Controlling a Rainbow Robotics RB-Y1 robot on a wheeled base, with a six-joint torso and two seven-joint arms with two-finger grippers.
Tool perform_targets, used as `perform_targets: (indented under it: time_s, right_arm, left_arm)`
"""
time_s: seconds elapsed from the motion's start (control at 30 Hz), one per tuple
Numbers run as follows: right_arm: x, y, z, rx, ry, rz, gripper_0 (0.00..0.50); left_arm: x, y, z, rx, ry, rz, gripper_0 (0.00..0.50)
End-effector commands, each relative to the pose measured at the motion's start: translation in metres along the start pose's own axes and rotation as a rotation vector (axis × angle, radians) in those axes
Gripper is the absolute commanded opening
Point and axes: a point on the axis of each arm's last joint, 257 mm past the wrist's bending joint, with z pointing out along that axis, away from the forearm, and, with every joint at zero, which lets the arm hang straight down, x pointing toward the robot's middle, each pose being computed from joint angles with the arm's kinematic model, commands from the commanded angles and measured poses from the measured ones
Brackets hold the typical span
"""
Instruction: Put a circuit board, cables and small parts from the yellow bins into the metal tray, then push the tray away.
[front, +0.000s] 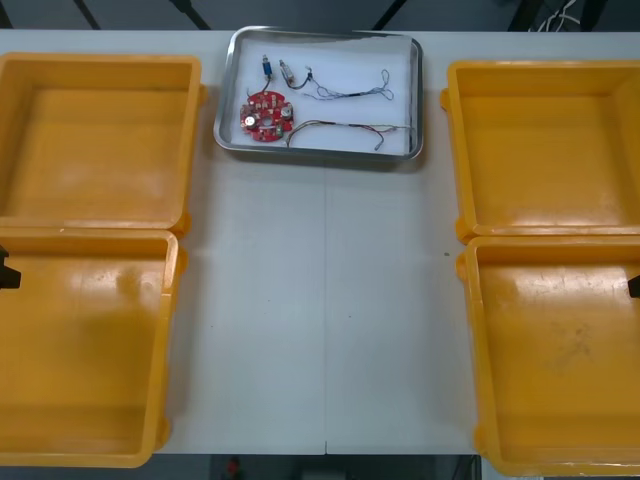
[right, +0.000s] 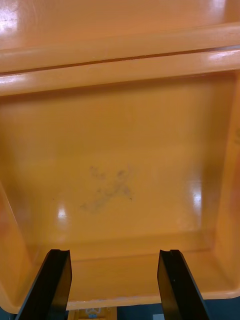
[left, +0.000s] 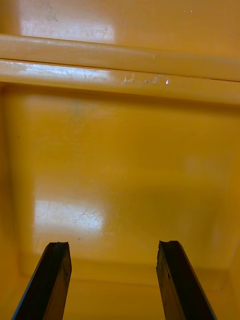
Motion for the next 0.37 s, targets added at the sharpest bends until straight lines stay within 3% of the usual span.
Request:
perform_targets:
  time_s: [0.03, 0.37]
  right_arm:
    - [-0.0043, -0.0128, -0.0146, 0.043, -0.027, -0.007, 0.5]
    - [-0.0043, -0.0128, -0.0146, 0.043, -0.027, -0.007, 0.5]
  left_arm:
    - [-0.0112, 0.0088, -0.0083, -0.032, -0.027, 0.079, 0.5]
    - [-0.0112, 0.0088, -0.0083, -0.032, -0.027, 0.079, 0.5]
